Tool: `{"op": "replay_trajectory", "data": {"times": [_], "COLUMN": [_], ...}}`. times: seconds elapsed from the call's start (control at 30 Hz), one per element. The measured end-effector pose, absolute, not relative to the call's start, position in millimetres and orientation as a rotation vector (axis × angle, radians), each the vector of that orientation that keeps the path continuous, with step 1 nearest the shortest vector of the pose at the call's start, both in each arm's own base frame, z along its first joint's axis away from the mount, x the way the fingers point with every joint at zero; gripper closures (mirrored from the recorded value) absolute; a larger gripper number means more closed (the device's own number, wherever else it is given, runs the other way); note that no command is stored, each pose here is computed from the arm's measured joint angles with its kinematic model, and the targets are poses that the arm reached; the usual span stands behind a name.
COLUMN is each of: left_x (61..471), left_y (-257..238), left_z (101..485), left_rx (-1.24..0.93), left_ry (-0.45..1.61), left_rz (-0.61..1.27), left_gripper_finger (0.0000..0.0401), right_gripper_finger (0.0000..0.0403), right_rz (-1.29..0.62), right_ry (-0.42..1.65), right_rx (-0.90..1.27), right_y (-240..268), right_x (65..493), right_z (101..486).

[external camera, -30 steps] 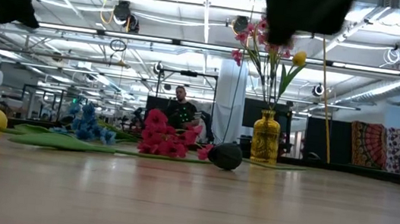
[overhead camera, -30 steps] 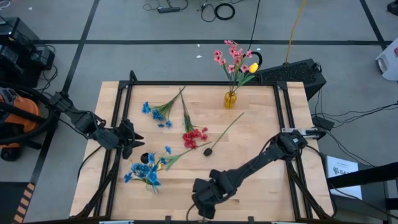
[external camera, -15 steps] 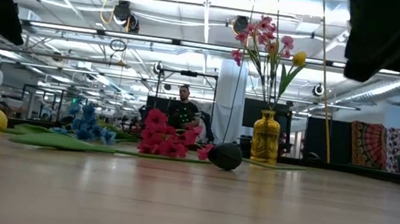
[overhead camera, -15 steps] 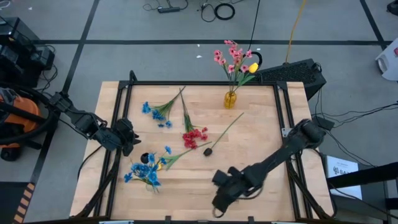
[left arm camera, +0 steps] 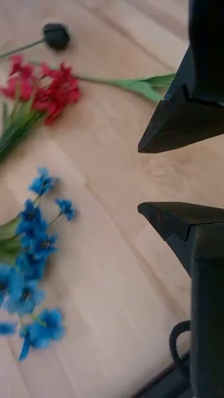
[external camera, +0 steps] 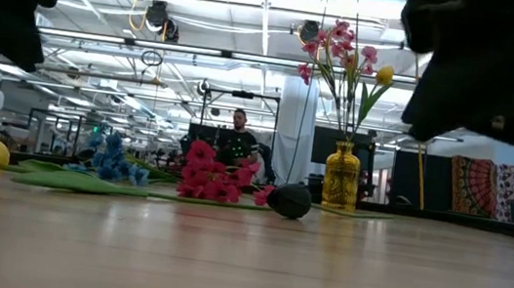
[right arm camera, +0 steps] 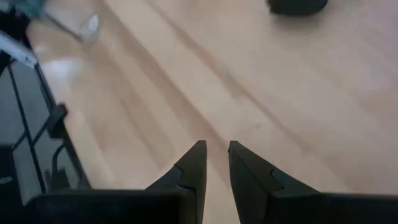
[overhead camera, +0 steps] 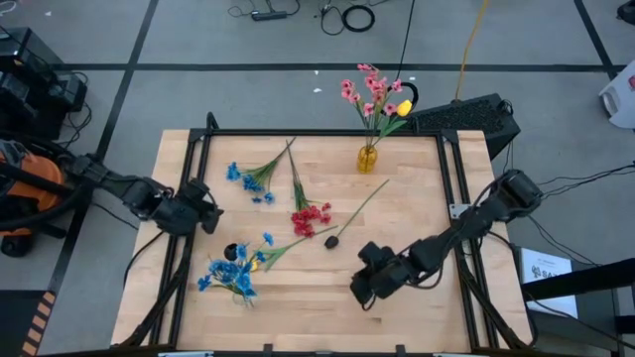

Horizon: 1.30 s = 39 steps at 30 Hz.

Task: Sort flowers into vase by color
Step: Put the red flowers into the yellow vase

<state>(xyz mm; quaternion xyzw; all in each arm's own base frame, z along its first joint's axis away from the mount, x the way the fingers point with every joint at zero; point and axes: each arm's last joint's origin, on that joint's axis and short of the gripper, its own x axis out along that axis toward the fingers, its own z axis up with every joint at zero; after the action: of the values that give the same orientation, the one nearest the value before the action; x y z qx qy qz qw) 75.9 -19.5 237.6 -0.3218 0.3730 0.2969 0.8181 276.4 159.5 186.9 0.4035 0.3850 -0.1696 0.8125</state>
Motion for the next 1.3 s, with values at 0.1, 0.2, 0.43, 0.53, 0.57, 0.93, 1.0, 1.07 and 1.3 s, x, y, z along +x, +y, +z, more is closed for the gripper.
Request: {"op": "replay_trajectory", "data": {"times": [0.1, 0.2, 0.43, 0.53, 0.57, 0.93, 1.0, 1.07, 1.3], "left_x": [84.0, 102.0, 141.4, 152.2, 154.9, 187.8, 199.1, 212.2, 263.2], "left_y": [-16.6, -15.1, 8.6, 28.7, 36.0, 95.7, 102.1, 107.8, 117.7], "left_z": [241.1, 248.5, 246.8, 240.9, 239.5, 242.3, 244.4, 246.3, 244.5], "left_rx": [-0.655, -0.585, -0.377, -0.325, -0.314, -0.267, -0.233, -0.201, 0.001], "left_ry": [0.746, 0.66, 0.67, 0.727, 0.748, 0.865, 0.894, 0.918, 1.042], "left_rz": [0.61, 0.539, 0.544, 0.57, 0.571, 0.437, 0.412, 0.375, 0.196], "left_gripper_finger": [0.0258, 0.0258, 0.0258, 0.0258, 0.0258, 0.0258, 0.0258, 0.0258, 0.0258], "right_gripper_finger": [0.0344, 0.0344, 0.0344, 0.0344, 0.0344, 0.0344, 0.0344, 0.0344, 0.0344], "right_rz": [-0.39, -0.417, -0.394, -0.387, -0.391, -0.421, -0.452, -0.494, -0.539], "right_ry": [0.808, 0.794, 0.817, 0.811, 0.806, 0.834, 0.872, 0.926, 1.023], "right_rx": [0.861, 0.838, 0.866, 0.877, 0.882, 0.815, 0.785, 0.766, 0.712], "right_y": [145.1, 129.3, 97.1, 88.1, 85.5, 73.2, 68.4, 63.5, 58.0], "right_x": [282.5, 290.0, 303.4, 304.5, 304.0, 288.3, 284.5, 280.2, 272.0], "right_z": [183.6, 183.4, 186.6, 191.2, 193.5, 210.3, 208.5, 204.9, 200.2]}}
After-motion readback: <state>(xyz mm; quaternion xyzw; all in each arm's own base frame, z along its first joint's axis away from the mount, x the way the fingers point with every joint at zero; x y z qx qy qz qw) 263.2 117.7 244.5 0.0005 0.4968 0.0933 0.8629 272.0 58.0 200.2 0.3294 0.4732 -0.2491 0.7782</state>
